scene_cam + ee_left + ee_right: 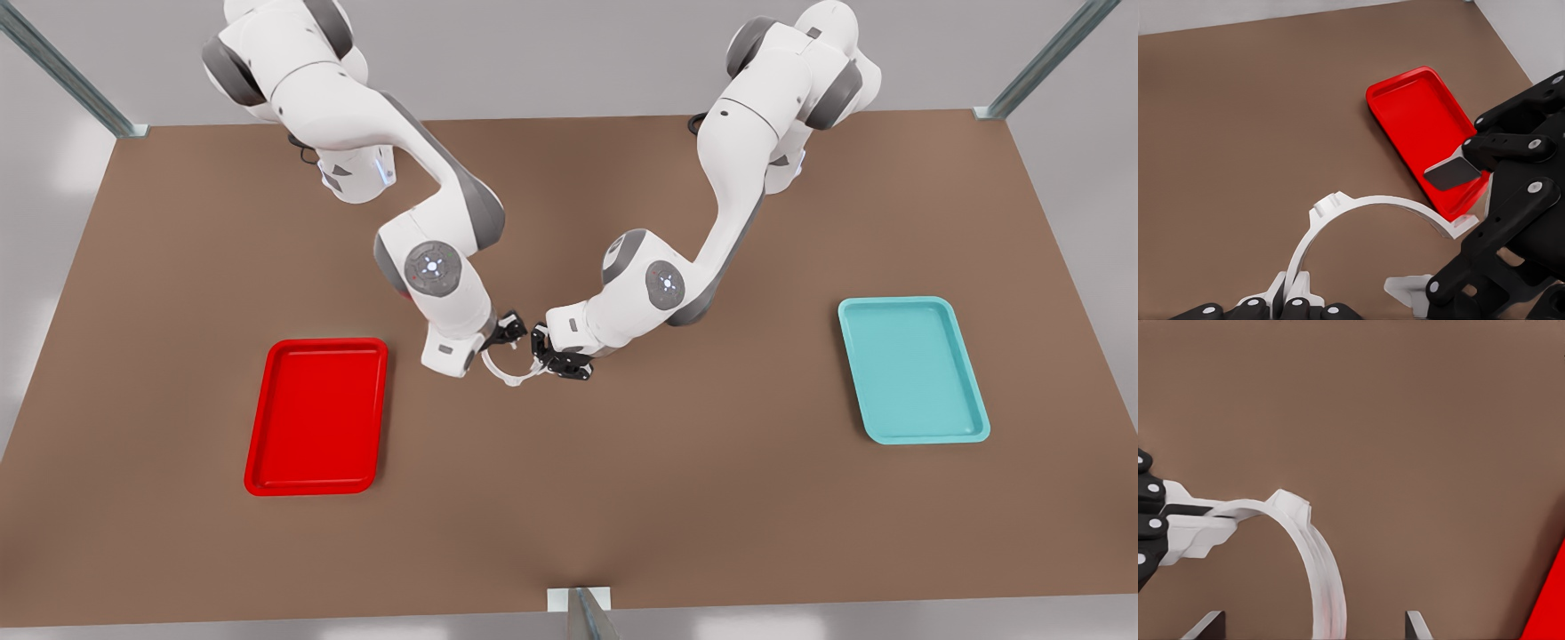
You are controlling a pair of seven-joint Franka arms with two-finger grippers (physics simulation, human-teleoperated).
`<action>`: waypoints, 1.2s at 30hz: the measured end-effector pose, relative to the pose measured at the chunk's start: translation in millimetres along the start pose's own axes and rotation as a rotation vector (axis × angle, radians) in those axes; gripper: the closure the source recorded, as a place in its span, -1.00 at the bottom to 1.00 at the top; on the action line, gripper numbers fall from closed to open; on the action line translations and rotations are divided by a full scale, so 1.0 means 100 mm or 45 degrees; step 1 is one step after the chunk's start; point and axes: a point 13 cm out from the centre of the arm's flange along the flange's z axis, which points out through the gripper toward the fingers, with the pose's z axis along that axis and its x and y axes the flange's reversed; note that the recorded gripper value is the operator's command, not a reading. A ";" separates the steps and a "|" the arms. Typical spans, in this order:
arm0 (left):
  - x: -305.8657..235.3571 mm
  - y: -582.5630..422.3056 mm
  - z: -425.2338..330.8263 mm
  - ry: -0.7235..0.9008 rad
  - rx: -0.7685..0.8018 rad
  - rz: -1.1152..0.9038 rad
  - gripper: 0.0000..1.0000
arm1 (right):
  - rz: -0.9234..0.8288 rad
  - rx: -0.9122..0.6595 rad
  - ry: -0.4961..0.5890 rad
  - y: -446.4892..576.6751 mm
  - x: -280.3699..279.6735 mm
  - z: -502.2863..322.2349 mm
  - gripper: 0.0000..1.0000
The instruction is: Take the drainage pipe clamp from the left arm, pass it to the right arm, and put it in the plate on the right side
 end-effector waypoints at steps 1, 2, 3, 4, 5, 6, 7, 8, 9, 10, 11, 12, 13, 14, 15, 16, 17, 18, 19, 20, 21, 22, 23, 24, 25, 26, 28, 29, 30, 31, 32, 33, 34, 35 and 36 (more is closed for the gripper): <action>0.00 0.00 0.00 0.000 0.000 0.000 0.57 | 0.011 0.002 -0.014 0.00 -0.03 0.02 -0.44; 0.00 0.00 0.01 0.001 0.000 0.001 0.57 | 0.022 0.002 -0.026 -0.01 -0.06 0.04 -0.12; 0.01 0.01 0.01 0.002 0.000 0.001 0.57 | 0.032 0.000 -0.037 -0.01 -0.09 0.04 0.11; 0.01 0.01 0.01 0.002 -0.001 0.001 0.57 | 0.042 -0.003 -0.048 -0.01 -0.11 0.04 0.27; 0.01 0.01 0.01 0.002 -0.001 0.001 0.57 | 0.051 -0.009 -0.057 0.00 -0.13 0.04 0.43; 0.01 0.01 0.01 0.002 -0.001 0.001 0.57 | 0.059 -0.014 -0.065 0.00 -0.14 0.03 0.51; 0.01 0.02 0.02 0.002 -0.001 0.002 0.57 | 0.068 -0.017 -0.072 -0.01 -0.16 0.03 0.57; 0.01 0.02 0.02 0.003 -0.002 0.002 0.57 | 0.075 -0.018 -0.079 -0.01 -0.17 0.02 0.57; 0.01 0.03 0.02 0.002 -0.003 0.001 0.24 | 0.081 -0.018 -0.084 -0.01 -0.18 0.02 0.57; 0.01 0.02 0.02 0.002 0.000 0.002 -1.00 | 0.088 -0.018 -0.089 -0.01 -0.19 0.02 0.57; 0.01 0.00 0.02 0.001 0.011 0.004 -1.00 | 0.094 -0.018 -0.092 -0.01 -0.20 0.01 0.57; 0.01 -0.04 0.02 0.000 0.032 0.008 -1.00 | 0.100 -0.019 -0.096 -0.02 -0.21 0.01 0.57; 0.01 -0.07 0.03 -0.002 0.051 0.016 -1.00 | 0.106 -0.019 -0.100 -0.02 -0.21 0.00 0.57; 0.01 -0.11 0.03 -0.002 0.064 0.028 -1.00 | 0.112 -0.019 -0.102 -0.03 -0.22 0.00 0.57; 0.02 -0.13 0.03 -0.002 0.070 0.040 -1.00 | 0.119 -0.019 -0.104 -0.05 -0.22 0.00 0.57; 0.02 -0.14 0.04 -0.002 0.070 0.050 -1.00 | 0.127 -0.016 -0.103 -0.08 -0.21 0.00 0.57; 0.02 -0.14 0.03 -0.002 0.065 0.060 -1.00 | 0.135 -0.010 -0.100 -0.12 -0.20 0.01 0.57; 0.01 -0.13 0.02 -0.003 0.059 0.067 -1.00 | 0.139 -0.002 -0.092 -0.16 -0.18 0.04 0.57; 0.02 -0.09 0.02 -0.001 0.049 0.072 -1.00 | 0.142 0.004 -0.081 -0.18 -0.15 0.08 0.57; 0.05 -0.05 0.01 0.006 0.036 0.073 -1.00 | 0.143 0.017 -0.070 -0.21 -0.11 0.14 0.57; 0.10 -0.01 -0.01 0.019 0.022 0.072 -1.00 | 0.150 0.031 -0.055 -0.28 -0.07 0.21 0.57; 0.16 0.03 -0.03 0.030 0.011 0.071 -1.00 | 0.161 0.047 -0.034 -0.39 0.01 0.31 0.57; 0.20 0.08 -0.07 0.037 0.000 0.066 -1.00 | 0.172 0.059 -0.022 -0.49 0.07 0.38 0.57; 0.23 0.14 -0.13 0.040 -0.010 0.059 -1.00 | 0.177 0.065 -0.021 -0.54 0.09 0.41 0.57; 0.23 0.21 -0.20 0.040 -0.018 0.052 -1.00 | 0.186 0.070 -0.023 -0.62 0.10 0.42 0.57; 0.20 0.33 -0.33 0.036 -0.028 0.039 -1.00 | 0.204 0.076 -0.021 -0.77 0.15 0.44 0.57; 0.06 0.91 -0.86 0.019 -0.074 -0.022 -1.00 | 0.253 0.086 -0.027 -1.15 0.22 0.45 0.57; 0.02 1.28 -1.23 0.020 -0.118 -0.047 -1.00 | 0.287 0.090 -0.029 -1.41 0.25 0.45 0.57; -0.02 1.74 -1.70 0.021 -0.180 -0.075 -1.00 | 0.334 0.094 -0.023 -1.75 0.32 0.50 0.57; 0.01 2.25 -2.21 0.041 -0.271 -0.097 -1.00 | 0.385 0.096 -0.016 -2.15 0.41 0.57 0.57; 0.11 2.72 -2.70 0.076 -0.392 -0.115 -1.00 | 0.440 0.095 -0.005 -2.58 0.54 0.69 0.57; 0.24 3.11 -3.13 0.112 -0.504 -0.142 -1.00 | 0.488 0.091 0.000 -2.99 0.67 0.80 0.57; 0.39 3.39 -3.49 0.148 -0.590 -0.176 -1.00 | 0.518 0.087 -0.005 -3.30 0.76 0.86 0.57; 0.49 3.47 -3.86 0.159 -0.649 -0.202 -1.00 | 0.537 0.082 -0.012 -3.57 0.84 0.92 0.57; 0.60 3.48 -4.16 0.164 -0.682 -0.230 -1.00 | 0.551 0.072 -0.017 -3.79 0.93 0.97 0.57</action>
